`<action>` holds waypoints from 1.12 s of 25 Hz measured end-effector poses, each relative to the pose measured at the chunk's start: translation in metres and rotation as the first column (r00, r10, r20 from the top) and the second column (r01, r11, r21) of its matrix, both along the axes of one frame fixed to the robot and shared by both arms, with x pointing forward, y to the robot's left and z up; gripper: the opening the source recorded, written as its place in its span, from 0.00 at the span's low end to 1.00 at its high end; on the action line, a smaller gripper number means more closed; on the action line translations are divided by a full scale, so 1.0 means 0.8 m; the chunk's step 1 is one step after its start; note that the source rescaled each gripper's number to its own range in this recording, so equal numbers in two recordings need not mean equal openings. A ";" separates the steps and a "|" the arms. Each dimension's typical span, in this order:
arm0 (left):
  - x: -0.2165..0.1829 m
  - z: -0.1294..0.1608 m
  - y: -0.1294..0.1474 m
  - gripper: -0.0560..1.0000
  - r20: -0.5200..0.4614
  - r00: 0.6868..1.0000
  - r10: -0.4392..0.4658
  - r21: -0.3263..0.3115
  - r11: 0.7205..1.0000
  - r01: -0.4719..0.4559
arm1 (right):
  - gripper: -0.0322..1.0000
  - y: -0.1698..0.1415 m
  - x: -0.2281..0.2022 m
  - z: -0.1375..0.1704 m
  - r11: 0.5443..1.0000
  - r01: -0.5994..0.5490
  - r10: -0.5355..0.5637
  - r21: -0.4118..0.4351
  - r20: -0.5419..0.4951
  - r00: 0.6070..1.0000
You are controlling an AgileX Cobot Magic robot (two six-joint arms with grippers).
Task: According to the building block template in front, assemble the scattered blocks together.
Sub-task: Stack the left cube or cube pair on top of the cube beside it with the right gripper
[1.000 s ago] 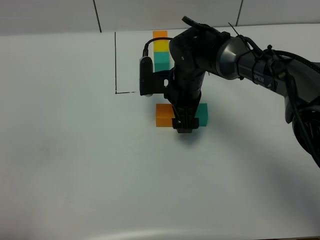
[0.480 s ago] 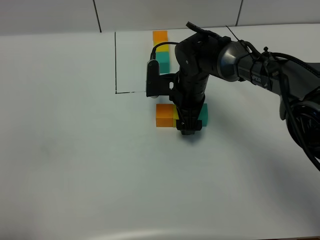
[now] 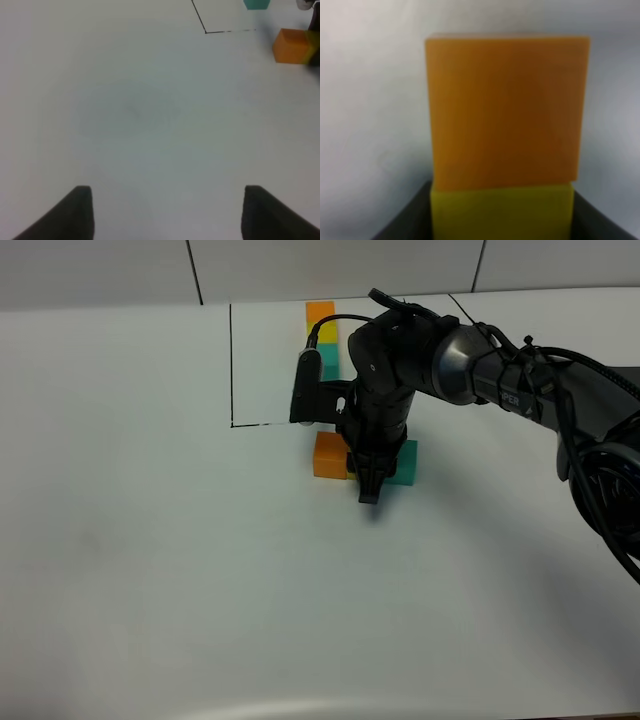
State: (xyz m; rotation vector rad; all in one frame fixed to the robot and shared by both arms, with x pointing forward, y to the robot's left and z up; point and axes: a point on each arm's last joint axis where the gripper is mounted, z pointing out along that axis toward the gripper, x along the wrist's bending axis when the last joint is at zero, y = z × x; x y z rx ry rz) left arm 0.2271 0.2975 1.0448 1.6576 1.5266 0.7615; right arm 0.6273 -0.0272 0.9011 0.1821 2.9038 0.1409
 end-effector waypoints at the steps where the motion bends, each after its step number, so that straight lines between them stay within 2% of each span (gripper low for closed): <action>1: 0.000 0.000 0.000 0.38 0.000 1.000 0.000 0.000 1.000 0.000 | 0.05 0.000 0.000 0.003 1.000 0.016 -0.016 0.006 0.002 1.000; 3: 0.000 0.000 0.000 0.38 0.000 1.000 0.000 0.000 1.000 0.000 | 0.05 0.000 -0.001 0.013 0.998 0.063 -0.063 0.028 0.009 0.998; 6: 0.000 0.000 0.000 0.38 0.000 1.000 0.000 0.000 1.000 0.000 | 0.05 0.002 -0.004 0.040 0.968 0.220 -0.221 0.122 -0.006 0.975; 8: 0.000 0.000 0.000 0.38 0.000 1.000 0.000 0.000 1.000 0.000 | 0.05 0.004 -0.008 0.056 0.919 0.347 -0.344 0.187 -0.052 0.938; 10: 0.000 0.000 0.000 0.38 0.000 1.000 0.000 0.000 1.000 0.000 | 0.05 0.005 -0.012 0.064 0.843 0.491 -0.476 0.221 -0.120 0.871; 11: 0.000 0.000 0.000 0.38 0.000 1.000 0.000 0.000 1.000 0.000 | 0.05 0.005 -0.014 0.065 0.787 0.576 -0.553 0.221 -0.161 0.818; 12: 0.000 0.000 0.000 0.38 0.000 1.000 0.000 0.000 1.000 0.000 | 0.05 0.004 -0.016 0.065 0.718 0.664 -0.632 0.212 -0.201 0.748; 16: 0.000 0.000 0.000 0.38 0.000 1.000 0.000 0.000 1.000 0.000 | 0.05 0.001 -0.021 0.064 0.397 0.906 -0.852 0.145 -0.307 0.423; 18: 0.000 0.000 0.000 0.38 0.000 1.000 0.000 0.000 1.000 0.000 | 0.05 0.002 -0.020 0.064 0.270 0.953 -0.887 0.140 -0.350 0.302; 19: 0.000 0.000 0.000 0.38 0.000 1.000 0.000 0.000 1.000 0.000 | 0.05 0.004 -0.020 0.064 0.226 0.964 -0.892 0.143 -0.367 0.263; 20: 0.000 0.000 0.000 0.38 0.000 1.000 0.000 0.000 1.000 0.000 | 0.05 0.006 -0.019 0.065 0.200 0.967 -0.892 0.155 -0.379 0.245; 23: 0.000 0.000 0.000 0.38 0.000 1.000 0.000 0.000 1.000 0.000 | 0.05 0.011 -0.018 0.066 0.180 0.967 -0.888 0.182 -0.392 0.239; 28: 0.000 0.000 0.000 0.38 0.000 1.000 0.000 0.000 1.000 0.000 | 0.05 0.018 -0.022 0.039 0.205 0.969 -0.901 0.138 -0.359 0.242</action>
